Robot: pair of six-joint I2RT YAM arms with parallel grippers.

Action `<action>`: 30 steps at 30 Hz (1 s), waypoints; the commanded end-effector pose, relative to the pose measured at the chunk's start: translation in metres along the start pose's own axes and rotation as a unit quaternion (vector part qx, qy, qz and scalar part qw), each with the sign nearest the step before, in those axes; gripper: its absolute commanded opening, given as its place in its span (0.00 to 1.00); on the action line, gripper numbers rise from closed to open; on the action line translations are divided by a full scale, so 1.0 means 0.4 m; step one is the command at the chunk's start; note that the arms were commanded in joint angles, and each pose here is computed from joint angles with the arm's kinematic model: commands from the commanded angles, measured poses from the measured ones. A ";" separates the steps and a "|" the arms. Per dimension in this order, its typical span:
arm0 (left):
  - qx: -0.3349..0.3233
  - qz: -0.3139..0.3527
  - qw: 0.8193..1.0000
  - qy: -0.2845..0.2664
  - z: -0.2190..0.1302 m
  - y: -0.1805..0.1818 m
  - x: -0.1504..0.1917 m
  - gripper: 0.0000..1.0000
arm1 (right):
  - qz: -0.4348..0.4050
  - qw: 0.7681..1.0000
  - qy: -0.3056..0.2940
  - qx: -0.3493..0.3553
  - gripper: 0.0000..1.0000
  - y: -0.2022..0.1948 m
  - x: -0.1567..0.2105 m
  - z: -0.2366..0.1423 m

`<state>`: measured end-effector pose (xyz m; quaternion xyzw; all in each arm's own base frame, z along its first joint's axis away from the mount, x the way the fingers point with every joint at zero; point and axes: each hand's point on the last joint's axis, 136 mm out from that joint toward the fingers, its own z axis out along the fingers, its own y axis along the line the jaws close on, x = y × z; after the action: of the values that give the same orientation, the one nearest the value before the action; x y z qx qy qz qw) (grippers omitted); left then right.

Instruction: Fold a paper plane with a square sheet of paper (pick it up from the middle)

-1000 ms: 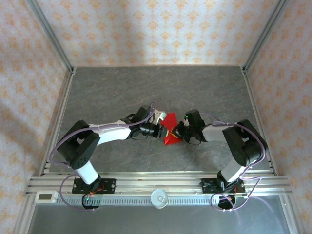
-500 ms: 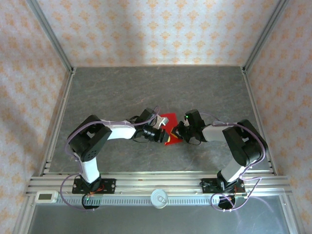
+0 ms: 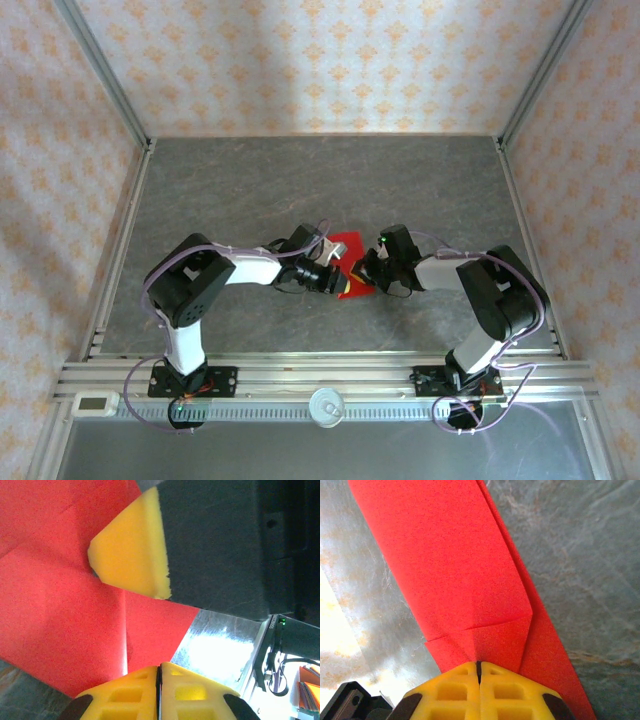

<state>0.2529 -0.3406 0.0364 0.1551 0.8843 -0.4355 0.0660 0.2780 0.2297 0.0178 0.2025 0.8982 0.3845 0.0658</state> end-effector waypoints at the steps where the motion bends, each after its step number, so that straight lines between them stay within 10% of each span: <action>1: -0.009 0.003 1.000 0.006 0.009 0.014 0.015 0.10 | 0.026 0.995 -0.001 0.091 0.00 -0.137 0.025 0.007; 30: -0.042 0.026 0.998 0.035 -0.043 0.036 0.103 0.09 | 0.027 0.995 0.002 0.096 0.00 -0.152 0.033 0.007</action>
<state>0.2322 -0.3163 0.0219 0.1771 0.8978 -0.3984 0.0626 0.2775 0.2295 0.0171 0.1977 0.8980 0.3868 0.0704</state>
